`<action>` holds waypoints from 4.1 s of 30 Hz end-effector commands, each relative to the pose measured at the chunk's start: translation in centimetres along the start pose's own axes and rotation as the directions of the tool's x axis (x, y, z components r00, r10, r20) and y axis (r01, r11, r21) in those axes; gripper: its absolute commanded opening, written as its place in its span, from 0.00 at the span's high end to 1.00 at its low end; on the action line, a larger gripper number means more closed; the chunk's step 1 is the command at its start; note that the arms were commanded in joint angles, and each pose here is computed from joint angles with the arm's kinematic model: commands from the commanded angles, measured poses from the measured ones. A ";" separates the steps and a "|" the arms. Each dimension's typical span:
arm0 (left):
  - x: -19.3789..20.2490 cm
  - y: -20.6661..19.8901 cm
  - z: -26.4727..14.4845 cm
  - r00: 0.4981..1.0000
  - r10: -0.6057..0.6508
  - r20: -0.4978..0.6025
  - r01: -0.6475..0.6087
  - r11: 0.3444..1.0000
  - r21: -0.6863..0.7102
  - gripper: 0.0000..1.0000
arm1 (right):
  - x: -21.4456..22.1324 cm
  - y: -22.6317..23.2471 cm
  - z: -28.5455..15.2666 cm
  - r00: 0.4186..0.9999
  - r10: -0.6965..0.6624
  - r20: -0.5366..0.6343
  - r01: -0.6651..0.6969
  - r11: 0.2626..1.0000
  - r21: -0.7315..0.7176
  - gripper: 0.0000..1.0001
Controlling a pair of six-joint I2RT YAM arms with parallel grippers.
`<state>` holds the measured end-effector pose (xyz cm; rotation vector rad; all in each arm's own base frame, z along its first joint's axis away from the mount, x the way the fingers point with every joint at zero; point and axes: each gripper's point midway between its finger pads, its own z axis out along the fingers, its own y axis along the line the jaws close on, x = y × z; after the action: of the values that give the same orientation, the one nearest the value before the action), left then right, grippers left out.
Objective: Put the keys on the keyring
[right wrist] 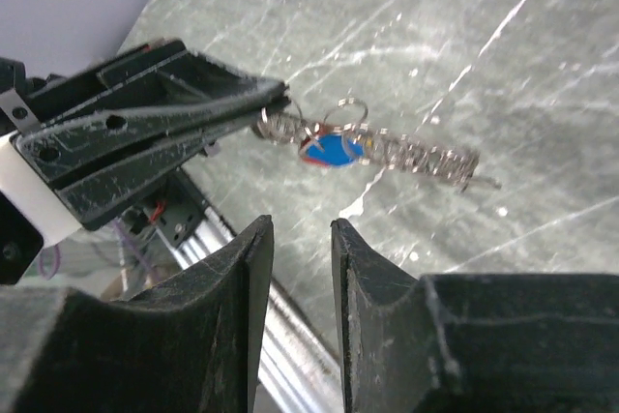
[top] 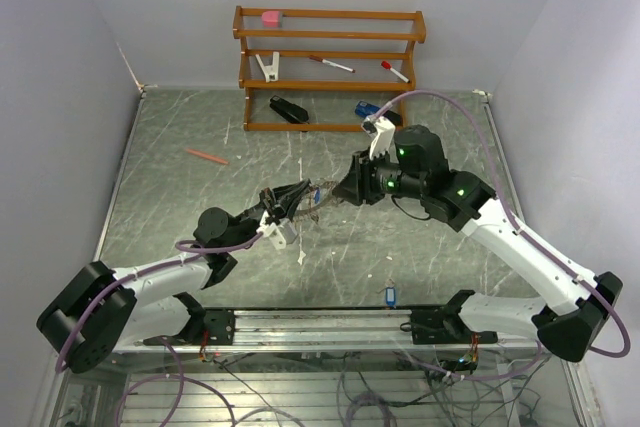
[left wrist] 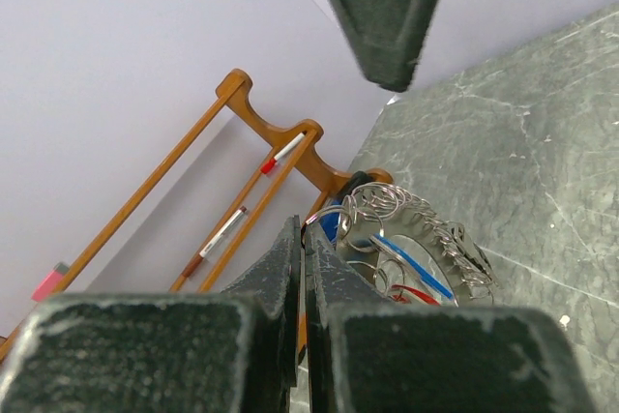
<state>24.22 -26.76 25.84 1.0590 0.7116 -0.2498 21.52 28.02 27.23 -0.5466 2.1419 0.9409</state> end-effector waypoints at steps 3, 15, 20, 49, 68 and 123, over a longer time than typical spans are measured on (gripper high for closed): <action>-3.7 2.2 1.0 0.993 0.004 0.122 0.001 0.999 -0.040 0.93 | -3.4 -0.3 0.7 0.968 -0.204 0.144 0.203 0.979 0.023 0.72; -2.1 2.1 0.5 0.999 0.005 0.050 -0.002 0.999 -0.052 0.93 | -0.1 -3.7 0.3 0.985 -0.158 0.063 0.148 0.978 0.146 0.75; 0.4 2.7 0.1 0.997 -0.038 -0.063 0.032 0.994 -0.103 0.93 | 0.3 -3.6 0.5 0.991 -0.103 0.085 0.091 0.987 0.132 0.68; -1.1 4.5 2.5 0.579 -0.752 -0.316 0.712 0.655 -0.255 0.93 | -6.5 -4.1 0.3 0.985 0.151 0.082 -0.134 0.975 -0.176 0.74; 0.9 6.5 0.2 0.984 -0.038 -0.177 -0.004 0.974 -0.227 0.93 | -3.0 -3.3 2.4 0.763 0.622 -0.176 -0.647 0.738 -0.192 0.74; 5.0 12.4 -9.0 0.843 -0.454 -0.288 0.114 0.675 -0.729 0.93 | 13.7 -3.0 11.9 0.923 0.159 -0.349 -0.099 0.978 0.184 0.67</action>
<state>30.53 -13.88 26.69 0.3658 1.3045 0.0142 18.49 32.27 10.10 -0.6399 2.5481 0.8287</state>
